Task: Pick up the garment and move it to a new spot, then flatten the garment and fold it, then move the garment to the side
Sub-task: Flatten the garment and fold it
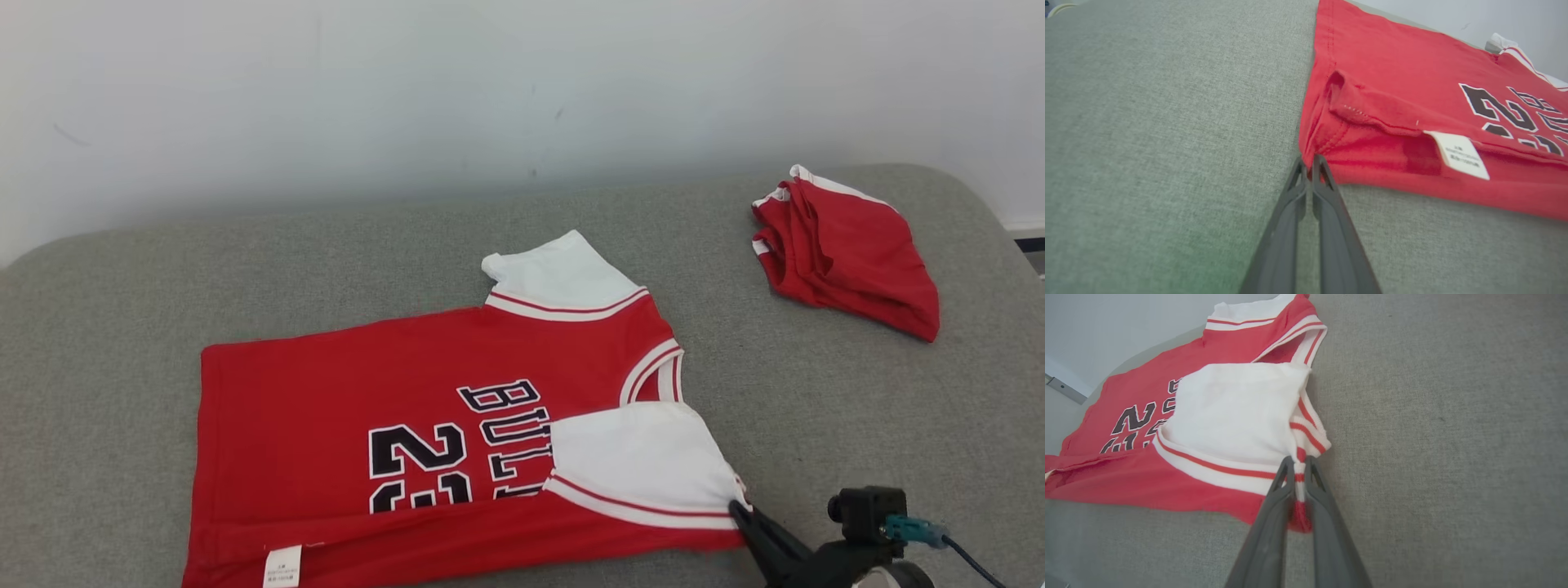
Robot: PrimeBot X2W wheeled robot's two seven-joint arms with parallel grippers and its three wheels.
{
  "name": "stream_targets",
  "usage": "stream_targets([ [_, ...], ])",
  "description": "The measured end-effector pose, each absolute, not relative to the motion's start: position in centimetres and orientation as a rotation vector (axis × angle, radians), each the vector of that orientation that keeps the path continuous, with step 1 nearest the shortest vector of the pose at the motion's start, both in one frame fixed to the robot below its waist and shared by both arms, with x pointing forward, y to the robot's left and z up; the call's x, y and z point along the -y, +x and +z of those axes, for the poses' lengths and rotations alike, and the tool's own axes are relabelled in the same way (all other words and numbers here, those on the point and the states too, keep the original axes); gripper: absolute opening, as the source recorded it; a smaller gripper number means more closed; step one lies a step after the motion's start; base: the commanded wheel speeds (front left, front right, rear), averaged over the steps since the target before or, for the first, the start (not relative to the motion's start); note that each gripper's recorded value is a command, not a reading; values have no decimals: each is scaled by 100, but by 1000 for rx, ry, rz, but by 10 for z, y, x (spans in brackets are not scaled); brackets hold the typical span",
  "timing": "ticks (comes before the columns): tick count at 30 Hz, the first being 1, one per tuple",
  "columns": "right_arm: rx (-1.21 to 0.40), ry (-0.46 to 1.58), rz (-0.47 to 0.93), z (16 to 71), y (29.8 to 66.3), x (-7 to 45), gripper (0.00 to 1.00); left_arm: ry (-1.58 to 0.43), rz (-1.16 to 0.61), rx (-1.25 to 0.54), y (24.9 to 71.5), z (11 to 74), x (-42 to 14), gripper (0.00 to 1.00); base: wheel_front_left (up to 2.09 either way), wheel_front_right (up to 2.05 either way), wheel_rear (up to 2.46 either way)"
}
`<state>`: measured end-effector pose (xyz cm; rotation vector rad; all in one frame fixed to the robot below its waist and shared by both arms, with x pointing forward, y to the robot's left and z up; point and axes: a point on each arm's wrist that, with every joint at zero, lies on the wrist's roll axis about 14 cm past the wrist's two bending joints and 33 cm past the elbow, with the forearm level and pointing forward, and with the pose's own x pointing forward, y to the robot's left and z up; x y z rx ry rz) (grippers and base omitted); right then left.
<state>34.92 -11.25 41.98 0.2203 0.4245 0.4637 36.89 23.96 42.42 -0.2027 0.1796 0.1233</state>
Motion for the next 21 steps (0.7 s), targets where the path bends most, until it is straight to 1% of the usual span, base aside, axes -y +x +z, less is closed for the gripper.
stream_targets([
  [5,-487,246,472,413,323,108,0,-209,144,-192,357,419,-244,0,0,0,0],
  [12,-536,269,474,410,304,102,0,-207,158,-204,350,415,-246,0,0,0,0],
  [13,-536,264,472,410,304,102,0,-207,160,-204,350,415,-246,3,0,0,0],
  [14,-526,263,469,412,305,101,4,-209,163,-202,350,415,-246,34,0,0,0],
  [15,-517,268,463,413,306,101,82,-210,164,-199,350,416,-246,93,0,0,0],
  [16,-516,266,461,413,305,100,100,-208,165,-194,350,418,-246,100,0,0,0],
  [21,-456,259,432,423,314,103,100,-207,178,-175,350,423,-251,100,0,0,0],
])
